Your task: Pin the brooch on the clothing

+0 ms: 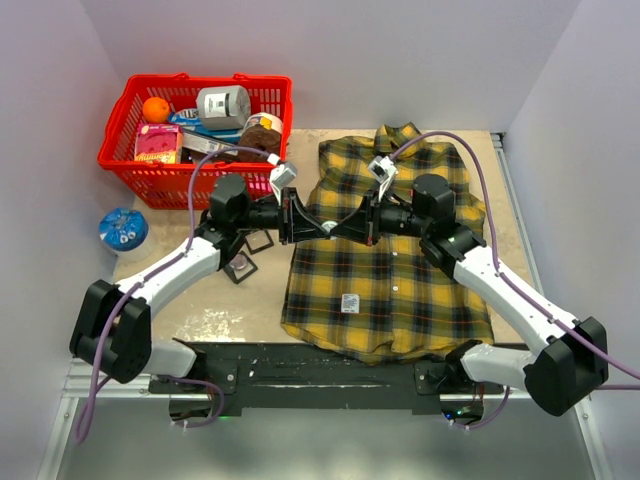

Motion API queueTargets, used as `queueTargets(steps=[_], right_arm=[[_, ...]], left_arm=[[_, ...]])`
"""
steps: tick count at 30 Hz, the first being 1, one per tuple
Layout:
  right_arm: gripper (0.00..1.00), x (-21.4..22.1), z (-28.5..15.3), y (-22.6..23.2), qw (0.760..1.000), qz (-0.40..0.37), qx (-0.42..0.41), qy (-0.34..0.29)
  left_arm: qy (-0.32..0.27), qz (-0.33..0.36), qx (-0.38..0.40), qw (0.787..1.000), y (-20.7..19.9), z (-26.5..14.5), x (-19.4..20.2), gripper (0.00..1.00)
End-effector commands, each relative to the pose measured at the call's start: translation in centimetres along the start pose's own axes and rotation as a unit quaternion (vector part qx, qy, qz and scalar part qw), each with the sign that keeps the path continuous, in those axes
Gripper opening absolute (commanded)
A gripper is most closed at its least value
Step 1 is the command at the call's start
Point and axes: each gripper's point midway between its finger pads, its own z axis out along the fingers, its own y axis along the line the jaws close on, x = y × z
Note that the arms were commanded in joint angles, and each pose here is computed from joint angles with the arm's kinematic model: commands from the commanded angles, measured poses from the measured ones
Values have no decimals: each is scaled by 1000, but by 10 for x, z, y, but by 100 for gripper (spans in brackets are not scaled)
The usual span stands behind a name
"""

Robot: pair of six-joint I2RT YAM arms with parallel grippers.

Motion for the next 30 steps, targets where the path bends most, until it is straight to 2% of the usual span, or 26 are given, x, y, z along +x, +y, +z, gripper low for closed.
queueTargets(steps=[1,4,7,8,11,12,15,19,25,28,29,30], right_arm=[[0,-4,1,-8,1000,-8,21,7],[0,-5,-3,-1,1000,-17,10,9],[11,-6,-8,5,1000,-23,7,8],[21,-9,-9,6,1000,-27,9,4],[40,-17,-15,10,999,-40,20,-7],[51,-23,-19,13,998,-47,24,-17],[65,-36,-29,21,997,-62,28,-38],[71,-56,-43,23,992,-77,56,-77],[73,-68,-59,9,982,-75,125,-116],[73,-72,-71,-21,966,-58,213,-133],[74,-73,-76,-33,958,-54,247,-136],[74,-68,-77,-40,956,-49,261,-128]], left_arm=[[3,50,34,998,-17,8,-10,0],[5,33,8,999,-4,8,-9,0],[4,11,-23,1000,13,6,-9,0],[1,4,-34,999,19,4,-10,0],[4,-13,-53,999,30,3,-6,0],[8,-24,-60,998,35,3,-3,0],[10,-32,-70,997,40,2,-1,0],[10,-32,-78,996,43,1,-1,0],[8,6,-126,992,51,-6,-9,0],[33,71,-207,975,58,-8,-12,0],[57,103,-279,953,74,-20,-7,0],[67,126,-307,941,76,-21,-7,0]])
